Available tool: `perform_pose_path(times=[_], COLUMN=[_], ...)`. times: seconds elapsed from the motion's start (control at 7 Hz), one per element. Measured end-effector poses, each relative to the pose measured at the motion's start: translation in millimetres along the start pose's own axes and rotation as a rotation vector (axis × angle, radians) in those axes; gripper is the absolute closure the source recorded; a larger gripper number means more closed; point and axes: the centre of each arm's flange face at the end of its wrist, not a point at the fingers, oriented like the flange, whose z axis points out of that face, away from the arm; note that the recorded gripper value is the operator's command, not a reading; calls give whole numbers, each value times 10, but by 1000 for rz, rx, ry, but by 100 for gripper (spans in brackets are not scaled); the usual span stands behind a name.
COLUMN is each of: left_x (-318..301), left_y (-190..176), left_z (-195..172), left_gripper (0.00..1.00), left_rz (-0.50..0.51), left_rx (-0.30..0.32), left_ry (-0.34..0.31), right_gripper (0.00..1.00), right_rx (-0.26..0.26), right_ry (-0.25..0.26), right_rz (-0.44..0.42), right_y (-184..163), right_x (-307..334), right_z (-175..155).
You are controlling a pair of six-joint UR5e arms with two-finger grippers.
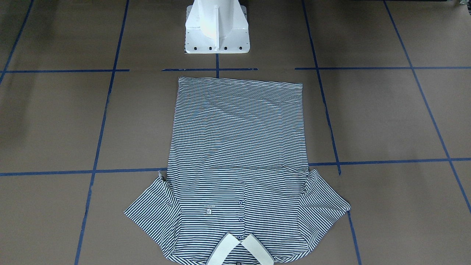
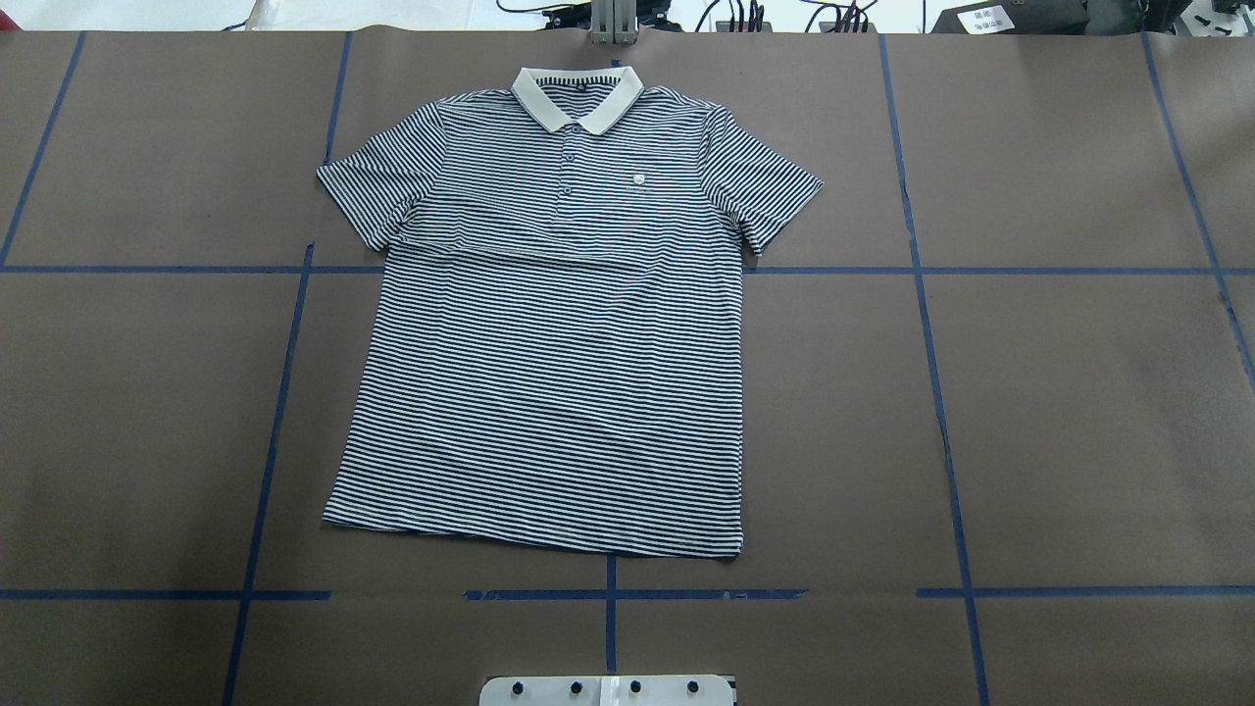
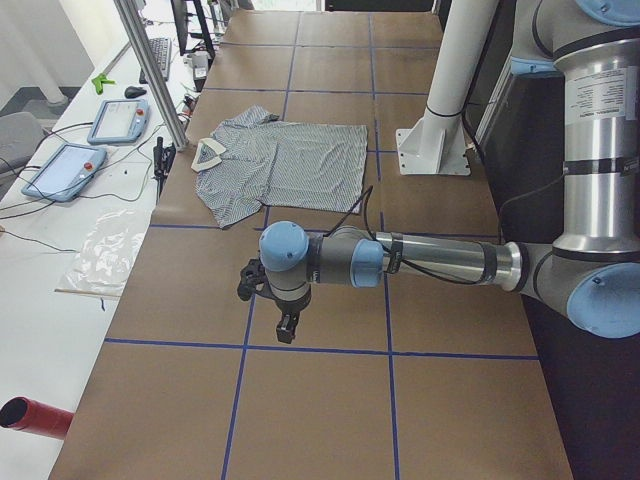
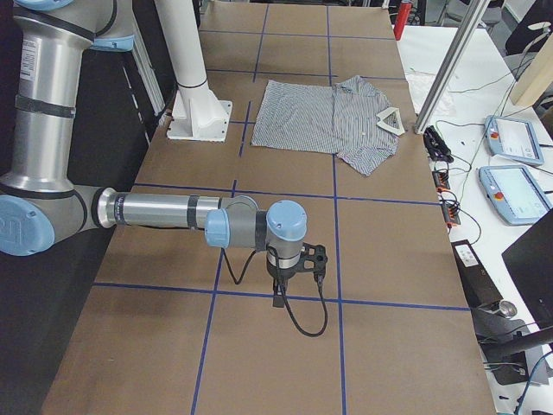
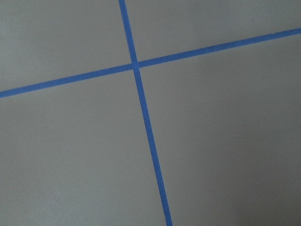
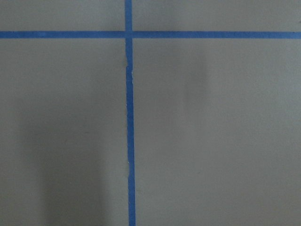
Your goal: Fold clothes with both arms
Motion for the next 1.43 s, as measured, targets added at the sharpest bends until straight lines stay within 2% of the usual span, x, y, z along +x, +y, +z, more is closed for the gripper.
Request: perform_pose_path(times=[0.14,0.43,0.57,0.86,1.0,1.29,1.43], left_x=[88,282,320,289,306,340,347], left_y=[-89,-372,-573,-923,-988,-1016,-1017], left_z=[-89,-311,-375,-390,-411,-452,-462], left_gripper=[0,0,0,0,0,0,0], left_rz=[72,298,390,459,476,491,494], left_rx=[64,273,356,417,431,446,448], left_ry=[-9,-46,-57,-63,-64,-67,-67], right_gripper=[0,0,0,0,0,8,12], right_rx=[68,213,259,331,352,362,387], right_ry=[-4,-17,-27,-67,-110,-218,-241], right_rz=[-59,-186,-227,-265,-215,-62,24], right_y=[-199,-562,-615,-816,-1164,-1776,-1943], right_x=[-145,-392,-427,-591,-970,-2216,-2972], right_z=[-132,-360,-388,-421,-456,-432,-289])
